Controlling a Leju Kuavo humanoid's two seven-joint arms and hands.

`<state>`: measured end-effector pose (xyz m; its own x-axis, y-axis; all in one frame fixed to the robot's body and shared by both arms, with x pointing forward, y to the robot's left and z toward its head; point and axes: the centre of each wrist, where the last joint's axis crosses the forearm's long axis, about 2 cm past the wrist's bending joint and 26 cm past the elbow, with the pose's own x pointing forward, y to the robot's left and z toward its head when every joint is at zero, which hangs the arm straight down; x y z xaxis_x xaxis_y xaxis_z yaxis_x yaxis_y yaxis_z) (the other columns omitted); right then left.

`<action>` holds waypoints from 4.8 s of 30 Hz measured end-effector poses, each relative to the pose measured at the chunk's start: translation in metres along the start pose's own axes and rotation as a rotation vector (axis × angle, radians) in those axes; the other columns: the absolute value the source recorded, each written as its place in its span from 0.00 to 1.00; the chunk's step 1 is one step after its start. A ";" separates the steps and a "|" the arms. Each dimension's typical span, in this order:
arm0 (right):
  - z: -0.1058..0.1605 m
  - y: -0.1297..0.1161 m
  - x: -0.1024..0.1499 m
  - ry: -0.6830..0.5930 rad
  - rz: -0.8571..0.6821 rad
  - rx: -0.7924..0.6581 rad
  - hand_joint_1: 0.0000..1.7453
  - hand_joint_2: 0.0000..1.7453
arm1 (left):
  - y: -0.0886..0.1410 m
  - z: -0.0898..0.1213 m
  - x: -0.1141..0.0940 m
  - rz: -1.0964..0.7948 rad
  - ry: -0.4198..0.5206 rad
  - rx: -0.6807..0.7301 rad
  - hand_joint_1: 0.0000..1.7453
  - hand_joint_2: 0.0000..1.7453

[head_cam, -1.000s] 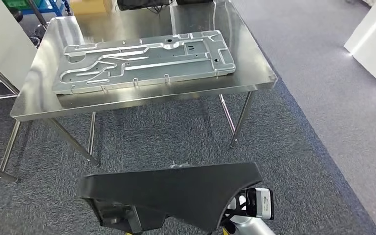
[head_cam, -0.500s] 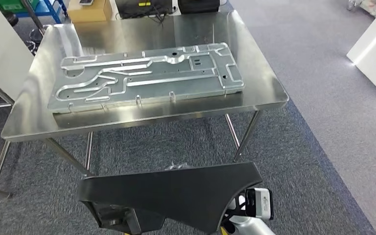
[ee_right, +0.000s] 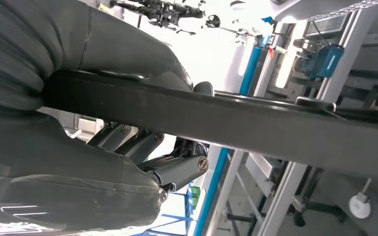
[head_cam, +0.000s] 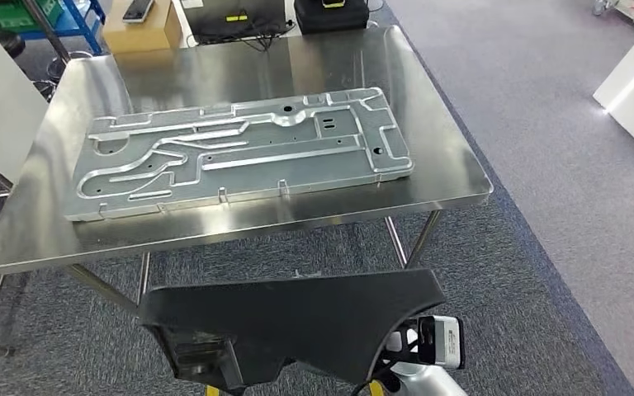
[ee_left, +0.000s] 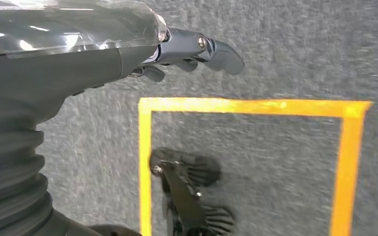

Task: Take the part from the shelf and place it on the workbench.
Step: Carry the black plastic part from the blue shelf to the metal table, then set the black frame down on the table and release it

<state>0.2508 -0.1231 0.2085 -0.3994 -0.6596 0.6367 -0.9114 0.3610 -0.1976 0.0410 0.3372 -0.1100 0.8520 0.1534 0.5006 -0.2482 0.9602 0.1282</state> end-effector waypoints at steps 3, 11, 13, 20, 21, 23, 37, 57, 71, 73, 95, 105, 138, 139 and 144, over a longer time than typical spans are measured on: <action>-0.001 0.000 0.001 -0.001 0.011 -0.004 1.00 1.00 | 0.000 0.000 0.001 0.000 -0.001 -0.001 0.00 1.00; -0.002 -0.001 0.002 -0.006 0.030 -0.026 1.00 1.00 | 0.001 0.000 -0.001 -0.002 0.014 0.005 0.00 1.00; -0.002 -0.001 0.002 -0.011 0.029 -0.027 1.00 1.00 | 0.001 0.000 -0.001 -0.003 0.017 0.007 0.00 1.00; -0.003 -0.001 0.003 -0.015 0.029 -0.026 1.00 1.00 | 0.001 0.000 0.000 -0.002 0.016 0.006 0.00 1.00; -0.003 -0.001 0.003 -0.014 0.029 -0.027 1.00 1.00 | 0.001 0.000 0.000 -0.003 0.017 0.007 0.00 1.00; -0.003 -0.001 0.003 -0.014 0.029 -0.026 1.00 1.00 | 0.001 0.000 0.000 -0.002 0.017 0.006 0.00 1.00; -0.015 -0.069 0.025 0.067 0.756 -0.203 1.00 1.00 | 0.001 0.001 -0.001 0.013 -0.024 0.007 0.00 1.00; -0.129 -0.293 0.093 0.740 1.874 -0.051 1.00 1.00 | 0.006 -0.003 0.005 0.003 -0.075 -0.012 0.00 1.00; -0.019 -0.259 -0.002 1.367 1.616 0.326 1.00 1.00 | 0.007 -0.001 0.002 0.014 -0.118 -0.037 0.00 1.00; -0.012 -0.257 -0.004 1.392 1.600 0.336 1.00 1.00 | 0.007 -0.001 0.002 0.014 -0.120 -0.037 0.00 1.00; 0.000 -0.240 -0.020 1.146 1.622 0.184 0.00 0.00 | 0.011 -0.003 0.006 -0.039 -0.138 0.070 0.00 0.00; -0.033 -0.244 -0.011 0.775 1.463 -0.093 0.00 0.00 | 0.011 -0.004 0.008 -0.055 -0.125 0.055 0.00 0.00; 0.049 -0.195 -0.019 0.569 1.478 -0.474 0.00 0.00 | 0.010 -0.003 0.006 -0.016 -0.113 0.063 0.00 0.00; 0.083 -0.164 -0.016 0.536 1.490 -0.564 0.00 0.00 | 0.009 -0.001 0.002 -0.003 -0.106 0.066 0.00 0.00; 0.141 -0.056 0.028 0.432 1.502 -0.641 0.00 0.00 | 0.011 0.007 -0.017 0.022 -0.067 0.081 0.00 0.00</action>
<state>0.2765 -0.2552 0.1320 -0.6603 0.6673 0.3444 0.4491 0.7185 -0.5311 0.0208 0.3431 -0.1112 0.8139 0.1561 0.5597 -0.3055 0.9343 0.1837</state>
